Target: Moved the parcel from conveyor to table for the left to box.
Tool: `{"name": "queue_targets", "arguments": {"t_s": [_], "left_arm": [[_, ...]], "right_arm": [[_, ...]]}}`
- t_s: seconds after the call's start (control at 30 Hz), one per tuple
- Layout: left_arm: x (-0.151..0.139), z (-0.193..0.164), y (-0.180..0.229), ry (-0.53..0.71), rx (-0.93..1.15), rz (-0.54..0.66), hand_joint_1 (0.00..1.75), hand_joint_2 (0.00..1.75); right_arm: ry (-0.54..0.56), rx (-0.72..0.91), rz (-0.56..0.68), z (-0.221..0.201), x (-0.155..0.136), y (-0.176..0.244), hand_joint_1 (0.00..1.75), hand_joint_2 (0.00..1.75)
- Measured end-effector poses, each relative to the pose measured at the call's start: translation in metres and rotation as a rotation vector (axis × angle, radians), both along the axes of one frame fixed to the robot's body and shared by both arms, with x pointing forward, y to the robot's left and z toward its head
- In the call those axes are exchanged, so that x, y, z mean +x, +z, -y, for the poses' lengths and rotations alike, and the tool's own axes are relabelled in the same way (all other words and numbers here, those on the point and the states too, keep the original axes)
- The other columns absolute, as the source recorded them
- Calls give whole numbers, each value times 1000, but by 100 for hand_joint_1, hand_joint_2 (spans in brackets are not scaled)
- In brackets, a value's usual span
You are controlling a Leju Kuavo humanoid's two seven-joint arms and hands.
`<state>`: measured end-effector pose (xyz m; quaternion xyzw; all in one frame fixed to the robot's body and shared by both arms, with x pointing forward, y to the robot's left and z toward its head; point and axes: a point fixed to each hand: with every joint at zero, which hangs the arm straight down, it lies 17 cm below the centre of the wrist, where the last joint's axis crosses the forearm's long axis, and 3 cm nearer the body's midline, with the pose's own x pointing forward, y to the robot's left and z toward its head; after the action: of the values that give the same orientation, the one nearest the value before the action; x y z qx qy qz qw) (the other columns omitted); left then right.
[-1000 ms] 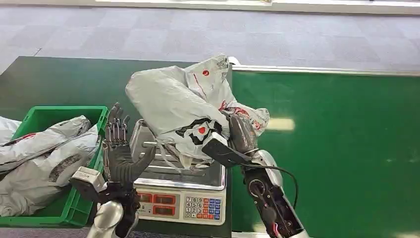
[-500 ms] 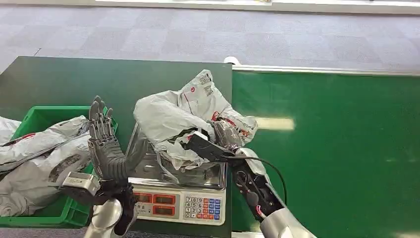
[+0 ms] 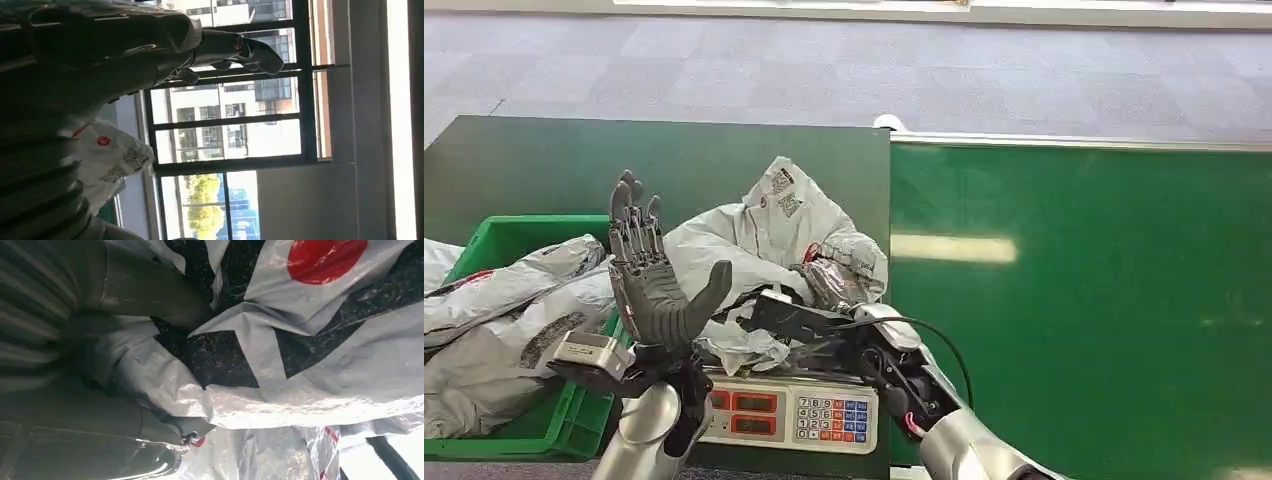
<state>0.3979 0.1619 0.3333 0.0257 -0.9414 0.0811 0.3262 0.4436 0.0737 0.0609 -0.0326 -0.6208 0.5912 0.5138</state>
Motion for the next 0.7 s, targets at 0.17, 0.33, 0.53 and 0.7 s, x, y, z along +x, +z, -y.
{"name": "queue_targets", "arguments": {"t_s": [0.17, 0.33, 0.53, 0.7], "left_arm": [[10, 6, 13, -29, -16, 21, 0, 175], [14, 10, 18, -35, -12, 31, 0, 175], [17, 11, 15, -32, -1, 23, 0, 175], [19, 13, 13, -27, 20, 14, 0, 175]], "right_arm": [[84, 8, -29, -27, -24, 1, 99, 175], [128, -14, -19, -39, -38, -1, 0, 175], [103, -29, -3, -36, -32, -1, 0, 175], [129, -25, -14, -32, -36, 0, 0, 175]]}}
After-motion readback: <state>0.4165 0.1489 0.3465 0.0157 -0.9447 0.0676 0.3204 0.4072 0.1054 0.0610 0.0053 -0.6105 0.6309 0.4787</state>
